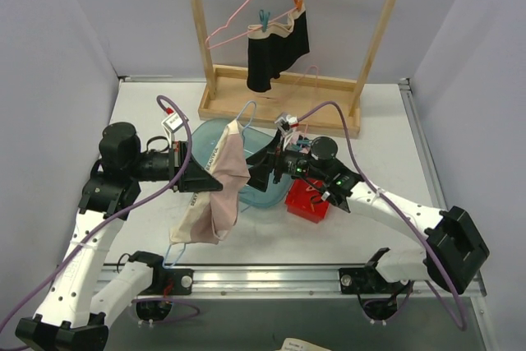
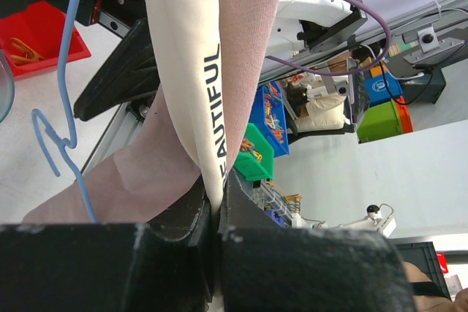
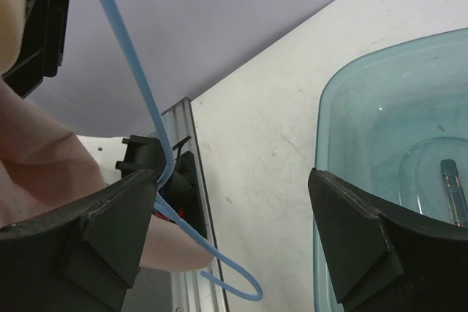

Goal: Remove the underwear clipped to the hanger
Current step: Remove the underwear from the hanger.

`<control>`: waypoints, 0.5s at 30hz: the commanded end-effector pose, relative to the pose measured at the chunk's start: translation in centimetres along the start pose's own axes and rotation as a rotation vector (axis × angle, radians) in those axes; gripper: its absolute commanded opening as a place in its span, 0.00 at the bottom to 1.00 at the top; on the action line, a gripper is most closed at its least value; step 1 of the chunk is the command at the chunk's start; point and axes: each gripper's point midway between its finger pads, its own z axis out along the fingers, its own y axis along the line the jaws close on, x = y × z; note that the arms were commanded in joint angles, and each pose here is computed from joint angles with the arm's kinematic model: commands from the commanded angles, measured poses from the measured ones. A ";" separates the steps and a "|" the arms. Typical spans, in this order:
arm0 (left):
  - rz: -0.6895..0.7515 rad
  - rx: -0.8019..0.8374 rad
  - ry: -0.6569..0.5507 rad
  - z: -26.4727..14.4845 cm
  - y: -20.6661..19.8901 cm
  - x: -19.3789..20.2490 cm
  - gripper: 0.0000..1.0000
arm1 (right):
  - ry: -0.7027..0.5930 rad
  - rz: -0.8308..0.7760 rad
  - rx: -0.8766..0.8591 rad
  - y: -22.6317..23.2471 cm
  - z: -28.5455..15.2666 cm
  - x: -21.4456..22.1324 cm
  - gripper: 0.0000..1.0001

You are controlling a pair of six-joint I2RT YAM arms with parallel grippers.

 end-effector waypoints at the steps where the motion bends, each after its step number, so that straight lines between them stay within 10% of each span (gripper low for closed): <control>1: 0.073 0.029 0.002 -0.2 -1.0 0.0 0.02 | -0.101 -0.091 -0.120 3.9 -0.1 -4.0 0.87; 15: 0.071 0.042 0.000 -0.1 -1.1 0.0 0.02 | -0.107 -0.067 -0.099 3.7 4.2 -4.5 0.72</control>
